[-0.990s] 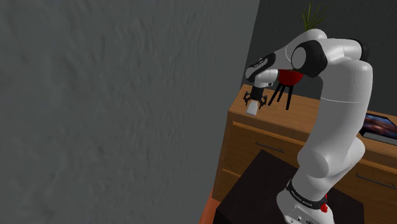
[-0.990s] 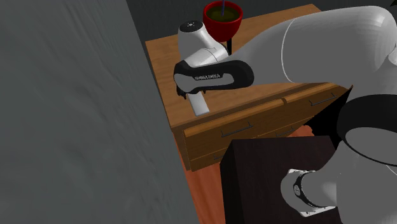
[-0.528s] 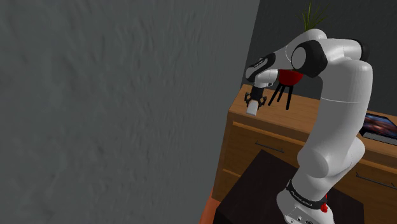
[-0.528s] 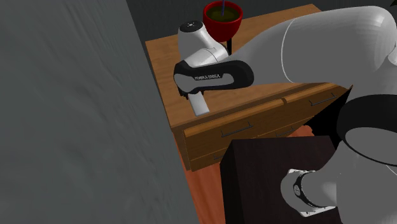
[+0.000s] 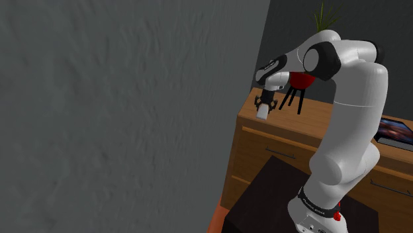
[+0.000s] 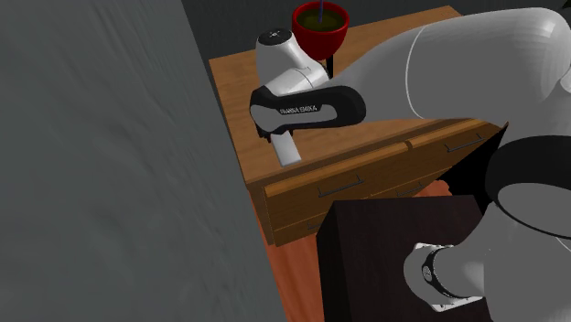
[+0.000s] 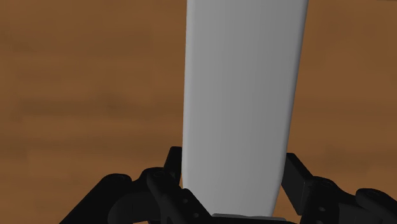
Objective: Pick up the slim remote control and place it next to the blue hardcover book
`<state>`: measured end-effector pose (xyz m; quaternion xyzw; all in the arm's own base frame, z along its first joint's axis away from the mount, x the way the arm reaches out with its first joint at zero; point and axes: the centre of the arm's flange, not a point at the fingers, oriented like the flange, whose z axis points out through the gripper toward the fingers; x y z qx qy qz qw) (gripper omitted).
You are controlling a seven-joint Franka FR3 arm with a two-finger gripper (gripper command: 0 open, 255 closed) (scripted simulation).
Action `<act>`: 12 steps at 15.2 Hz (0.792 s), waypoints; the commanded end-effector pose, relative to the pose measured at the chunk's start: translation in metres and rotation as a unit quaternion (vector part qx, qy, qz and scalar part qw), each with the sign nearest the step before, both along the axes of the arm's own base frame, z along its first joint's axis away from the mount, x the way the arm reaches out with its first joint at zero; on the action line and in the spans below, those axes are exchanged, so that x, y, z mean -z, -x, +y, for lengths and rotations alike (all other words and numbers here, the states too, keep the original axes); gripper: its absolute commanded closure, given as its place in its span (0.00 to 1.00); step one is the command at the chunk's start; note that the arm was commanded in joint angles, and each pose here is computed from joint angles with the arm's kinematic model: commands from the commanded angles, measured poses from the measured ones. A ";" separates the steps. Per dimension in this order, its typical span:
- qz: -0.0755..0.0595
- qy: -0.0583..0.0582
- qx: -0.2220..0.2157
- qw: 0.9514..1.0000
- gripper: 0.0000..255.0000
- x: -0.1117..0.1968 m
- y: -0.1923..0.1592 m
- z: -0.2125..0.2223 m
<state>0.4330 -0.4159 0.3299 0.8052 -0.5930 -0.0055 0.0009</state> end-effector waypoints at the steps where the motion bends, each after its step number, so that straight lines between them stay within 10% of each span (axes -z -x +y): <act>1: 0.000 0.000 0.000 1.000 1.00 -0.008 0.000 0.000; 12: 0.000 0.000 0.000 1.000 1.00 -0.066 0.000 0.000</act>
